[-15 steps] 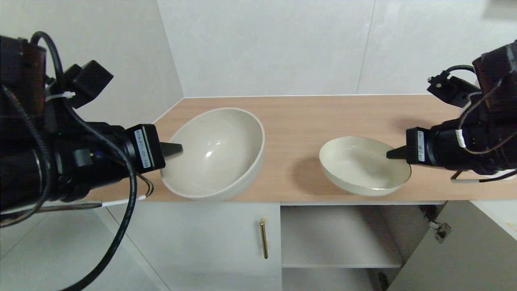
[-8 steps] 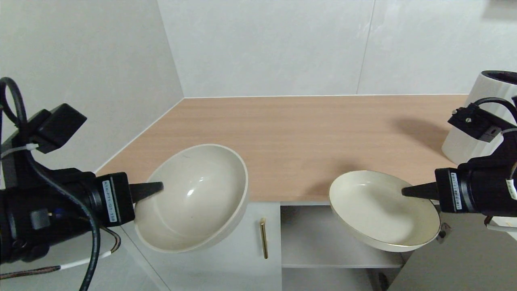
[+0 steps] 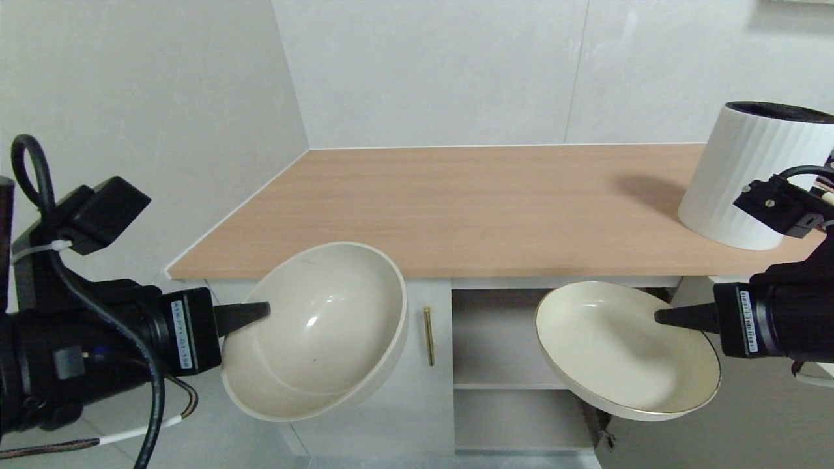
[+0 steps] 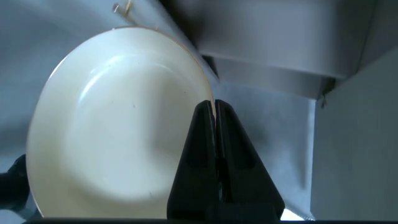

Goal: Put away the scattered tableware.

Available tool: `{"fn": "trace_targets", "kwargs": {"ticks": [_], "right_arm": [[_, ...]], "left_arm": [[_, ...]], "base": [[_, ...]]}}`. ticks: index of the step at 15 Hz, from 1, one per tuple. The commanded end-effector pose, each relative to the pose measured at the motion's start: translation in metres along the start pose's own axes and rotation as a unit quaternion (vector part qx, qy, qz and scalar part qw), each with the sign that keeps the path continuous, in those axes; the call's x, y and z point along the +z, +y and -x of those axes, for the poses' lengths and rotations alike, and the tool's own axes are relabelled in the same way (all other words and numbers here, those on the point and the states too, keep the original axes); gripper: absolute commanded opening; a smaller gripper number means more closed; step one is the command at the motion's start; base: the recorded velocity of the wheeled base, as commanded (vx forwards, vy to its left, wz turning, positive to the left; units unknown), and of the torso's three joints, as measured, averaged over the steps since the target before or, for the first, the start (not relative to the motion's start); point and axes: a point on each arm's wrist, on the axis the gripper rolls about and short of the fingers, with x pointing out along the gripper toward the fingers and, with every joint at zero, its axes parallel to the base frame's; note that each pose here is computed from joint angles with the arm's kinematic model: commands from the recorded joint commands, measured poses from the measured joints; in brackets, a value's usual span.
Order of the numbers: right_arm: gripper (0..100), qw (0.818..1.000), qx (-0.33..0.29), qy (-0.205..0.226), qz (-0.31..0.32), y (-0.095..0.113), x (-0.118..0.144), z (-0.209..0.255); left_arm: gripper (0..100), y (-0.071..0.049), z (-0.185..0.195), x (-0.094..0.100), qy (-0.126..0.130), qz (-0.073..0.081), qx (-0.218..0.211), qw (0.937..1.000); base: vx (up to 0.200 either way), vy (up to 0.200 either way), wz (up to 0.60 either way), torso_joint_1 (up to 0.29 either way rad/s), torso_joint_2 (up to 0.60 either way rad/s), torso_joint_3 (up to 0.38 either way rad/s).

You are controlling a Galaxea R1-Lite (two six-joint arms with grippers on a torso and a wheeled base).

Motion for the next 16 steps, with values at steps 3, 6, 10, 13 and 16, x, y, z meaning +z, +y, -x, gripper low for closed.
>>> {"fn": "trace_targets", "kwargs": {"ticks": [3,6,10,13,16], "right_arm": [[0,1.000,0.003,-0.013,0.001,-0.002,-0.005,-0.008],[0,1.000,0.009,-0.029,0.006,-0.003,-0.008,-0.017],[0,0.999,0.009,-0.032,0.015,-0.004,-0.012,-0.022],[0,0.999,0.008,-0.029,0.015,-0.004,-0.012,-0.023],[0,1.000,0.005,-0.021,0.015,-0.005,-0.013,-0.028]], "left_arm": [[0,0.000,-0.003,-0.002,0.005,-0.001,0.002,1.0000],[0,0.000,-0.003,-0.002,0.006,-0.001,0.003,1.0000],[0,0.000,-0.005,-0.002,0.009,-0.002,0.004,1.0000],[0,0.000,-0.005,-0.002,0.009,-0.002,0.005,0.9999],[0,0.000,-0.005,-0.002,0.009,-0.002,0.005,0.9999]], "base": [[0.000,0.000,0.00,0.000,0.00,0.000],[0.000,0.000,0.00,0.000,0.00,0.000],[0.000,0.000,0.00,-0.049,0.13,0.079],[0.000,0.000,0.00,-0.154,0.43,0.264],[0.000,0.000,0.00,-0.147,0.45,0.295]]}}
